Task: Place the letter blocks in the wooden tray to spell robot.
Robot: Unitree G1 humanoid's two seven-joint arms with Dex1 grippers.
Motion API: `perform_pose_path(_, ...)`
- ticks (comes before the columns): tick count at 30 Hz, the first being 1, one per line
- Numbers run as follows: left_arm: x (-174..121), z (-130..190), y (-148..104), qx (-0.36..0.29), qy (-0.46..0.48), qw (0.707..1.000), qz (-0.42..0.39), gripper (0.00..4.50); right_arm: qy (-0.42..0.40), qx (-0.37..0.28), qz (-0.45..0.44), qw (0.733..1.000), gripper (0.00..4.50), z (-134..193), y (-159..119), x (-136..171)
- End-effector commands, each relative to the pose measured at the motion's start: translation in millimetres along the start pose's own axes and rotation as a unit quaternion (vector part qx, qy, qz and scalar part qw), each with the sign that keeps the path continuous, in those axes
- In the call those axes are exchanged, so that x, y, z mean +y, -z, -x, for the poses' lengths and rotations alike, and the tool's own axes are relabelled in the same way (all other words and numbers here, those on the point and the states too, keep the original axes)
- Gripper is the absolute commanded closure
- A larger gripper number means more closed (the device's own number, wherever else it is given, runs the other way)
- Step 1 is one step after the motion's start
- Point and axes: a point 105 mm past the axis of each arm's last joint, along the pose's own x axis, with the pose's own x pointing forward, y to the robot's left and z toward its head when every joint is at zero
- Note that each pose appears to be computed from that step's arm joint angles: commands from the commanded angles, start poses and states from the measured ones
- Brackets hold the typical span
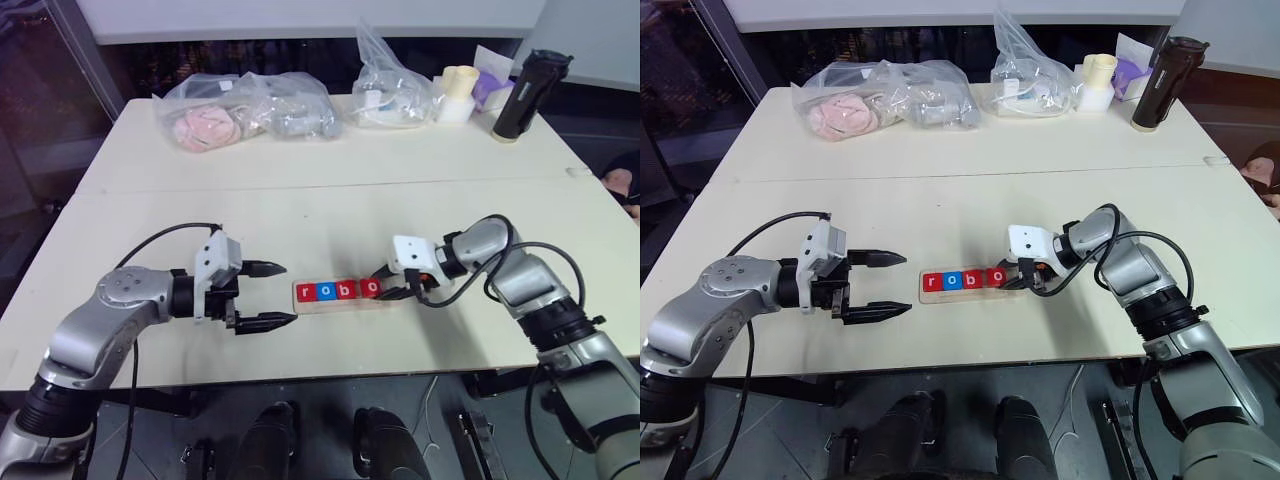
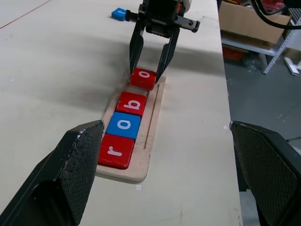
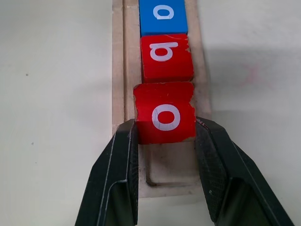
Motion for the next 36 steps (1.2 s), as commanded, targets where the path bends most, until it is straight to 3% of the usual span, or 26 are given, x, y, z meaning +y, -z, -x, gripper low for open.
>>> perform_pose_path(1,-4,0,-9,-0.012,0.005,1.0,-0.016,0.0,0.009,-0.005,0.022,1.0,3.4,3,-11,-8)
perform_pose_path(24,-5,-2,-9,-0.014,0.008,1.0,-0.017,0.0,0.012,-0.009,0.023,1.0,3.4,3,-15,-10)
perform_pose_path(26,-5,-2,-9,-0.014,0.009,1.0,-0.017,0.0,0.014,-0.012,0.022,1.0,2.3,4,-16,-11)
perform_pose_path(28,-5,-3,-9,-0.015,0.009,1.0,-0.017,0.0,0.015,-0.011,0.022,1.0,1.5,4,-16,-12)
perform_pose_path(29,-5,-3,-9,-0.015,0.01,1.0,-0.017,0.0,0.015,-0.012,0.022,1.0,0.84,4,-16,-11)
perform_pose_path(31,-5,-3,-9,-0.015,0.01,1.0,-0.017,0.0,0.015,-0.012,0.022,1.0,0.05,4,-17,-11)
perform_pose_path(36,-5,-3,-9,-0.015,0.011,1.0,-0.016,0.0,0.023,-0.021,0.024,0.999,0.05,7,-23,-13)
